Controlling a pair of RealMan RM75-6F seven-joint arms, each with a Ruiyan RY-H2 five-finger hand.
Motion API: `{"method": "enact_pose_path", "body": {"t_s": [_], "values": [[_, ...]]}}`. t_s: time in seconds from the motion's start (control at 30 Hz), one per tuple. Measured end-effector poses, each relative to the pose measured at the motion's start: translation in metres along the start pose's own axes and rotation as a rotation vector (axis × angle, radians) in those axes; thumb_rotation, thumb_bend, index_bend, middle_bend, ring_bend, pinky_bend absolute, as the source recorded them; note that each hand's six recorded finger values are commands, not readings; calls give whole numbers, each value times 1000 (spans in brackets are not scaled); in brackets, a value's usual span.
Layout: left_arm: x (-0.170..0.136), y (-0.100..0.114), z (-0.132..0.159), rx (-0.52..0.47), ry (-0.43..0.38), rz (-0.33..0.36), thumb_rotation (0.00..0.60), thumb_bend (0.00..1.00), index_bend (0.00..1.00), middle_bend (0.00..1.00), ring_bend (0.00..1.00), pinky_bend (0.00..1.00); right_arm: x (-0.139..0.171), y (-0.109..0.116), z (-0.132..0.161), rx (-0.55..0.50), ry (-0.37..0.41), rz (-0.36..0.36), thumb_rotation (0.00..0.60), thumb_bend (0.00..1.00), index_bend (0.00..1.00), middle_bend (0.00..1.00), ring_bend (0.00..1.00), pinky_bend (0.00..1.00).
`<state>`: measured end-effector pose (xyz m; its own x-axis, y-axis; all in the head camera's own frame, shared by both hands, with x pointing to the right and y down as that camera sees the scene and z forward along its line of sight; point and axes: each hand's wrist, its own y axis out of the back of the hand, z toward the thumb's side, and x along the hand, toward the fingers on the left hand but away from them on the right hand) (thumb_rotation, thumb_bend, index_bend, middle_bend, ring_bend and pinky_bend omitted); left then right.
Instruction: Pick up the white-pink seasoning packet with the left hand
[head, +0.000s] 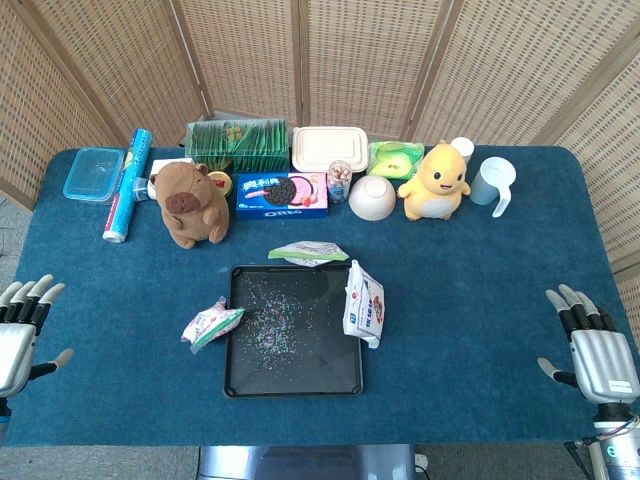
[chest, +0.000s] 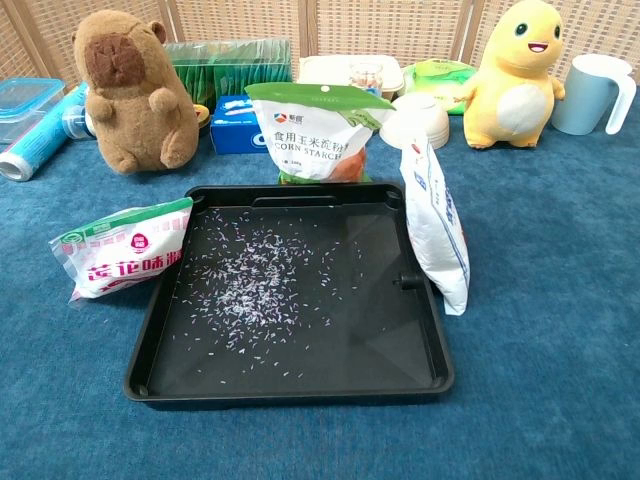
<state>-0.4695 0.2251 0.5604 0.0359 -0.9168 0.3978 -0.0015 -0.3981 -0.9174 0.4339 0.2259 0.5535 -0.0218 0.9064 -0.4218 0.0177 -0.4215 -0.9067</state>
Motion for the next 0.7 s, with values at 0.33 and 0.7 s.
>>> {"method": "enact_pose_path", "body": {"t_s": [0.33,0.7], "values": [[4,-9,12,-60,-80,-31,600,0,20,0,17,72,-1,-8,4,15,2,27,600,7,45,50,84,142],[18,-63,43,-199,-304,-60,600,0,20,0,17,72,1,-9,8,-4,18,41,600,8,47,50,84,141]]}}
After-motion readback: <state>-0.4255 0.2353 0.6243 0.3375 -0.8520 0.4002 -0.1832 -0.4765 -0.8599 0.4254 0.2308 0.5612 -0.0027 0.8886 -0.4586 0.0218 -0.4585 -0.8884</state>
